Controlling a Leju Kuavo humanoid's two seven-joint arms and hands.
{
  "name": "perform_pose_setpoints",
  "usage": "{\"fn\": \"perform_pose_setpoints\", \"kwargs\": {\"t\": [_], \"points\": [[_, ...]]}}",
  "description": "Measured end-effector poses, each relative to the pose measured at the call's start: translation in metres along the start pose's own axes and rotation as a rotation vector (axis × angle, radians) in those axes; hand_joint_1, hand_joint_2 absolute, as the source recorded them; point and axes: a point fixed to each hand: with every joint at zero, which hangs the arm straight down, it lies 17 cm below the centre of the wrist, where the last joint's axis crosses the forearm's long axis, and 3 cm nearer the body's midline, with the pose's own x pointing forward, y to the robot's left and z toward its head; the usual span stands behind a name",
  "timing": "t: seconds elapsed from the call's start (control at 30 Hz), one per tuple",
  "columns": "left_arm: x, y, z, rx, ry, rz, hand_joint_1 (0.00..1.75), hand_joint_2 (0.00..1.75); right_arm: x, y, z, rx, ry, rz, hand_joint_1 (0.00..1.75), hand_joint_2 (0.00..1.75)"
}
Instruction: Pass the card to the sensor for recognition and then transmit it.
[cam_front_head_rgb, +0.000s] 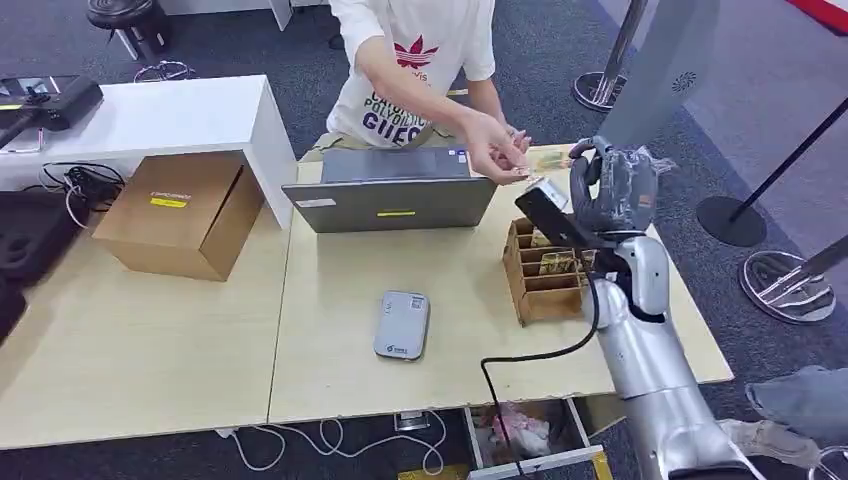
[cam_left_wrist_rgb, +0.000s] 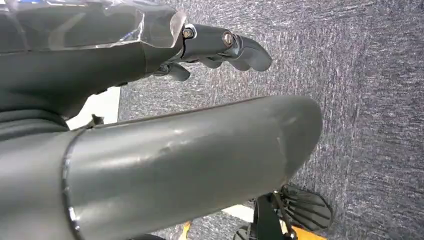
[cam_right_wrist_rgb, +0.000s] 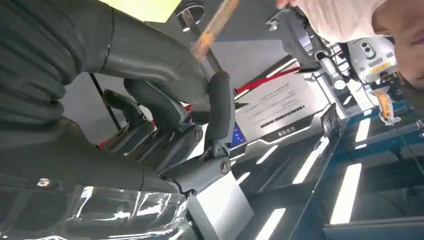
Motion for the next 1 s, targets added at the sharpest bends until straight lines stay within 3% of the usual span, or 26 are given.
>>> {"fn": "perform_pose_setpoints", "kwargs": {"t": [0.2, 0.5, 0.53, 0.57, 0.6, 0.63, 1.0], "points": [[0.0, 0.0, 0.0, -0.002, 0.001, -0.001, 0.0, 0.0, 0.014, -0.004, 0.001, -0.012, -0.037, 0.008, 1.59, 1.75], [0.003, -0.001, 0.0, -0.002, -0.003, -0.003, 0.0, 0.0, 0.032, -0.006, 0.004, -0.018, -0.073, -0.003, 1.71, 1.75], [0.003, -0.001, 0.0, -0.002, -0.003, -0.002, 0.0, 0.0, 0.034, -0.006, 0.004, -0.018, -0.076, -0.006, 1.61, 1.75], [0.003, -0.001, 0.0, -0.002, -0.003, -0.002, 0.0, 0.0, 0.035, -0.006, 0.004, -0.017, -0.077, -0.009, 1.61, 1.75], [0.003, -0.001, 0.0, -0.002, -0.003, -0.002, 0.0, 0.0, 0.036, -0.006, 0.004, -0.017, -0.078, -0.012, 1.34, 1.75], [0.003, -0.001, 0.0, -0.002, -0.003, -0.002, 0.0, 0.0, 0.036, -0.007, 0.004, -0.017, -0.077, -0.014, 0.0, 1.75], [0.003, -0.001, 0.0, -0.001, -0.003, -0.003, 0.0, 0.0, 0.036, -0.008, 0.006, -0.019, -0.069, -0.027, 0.0, 1.75]]}}
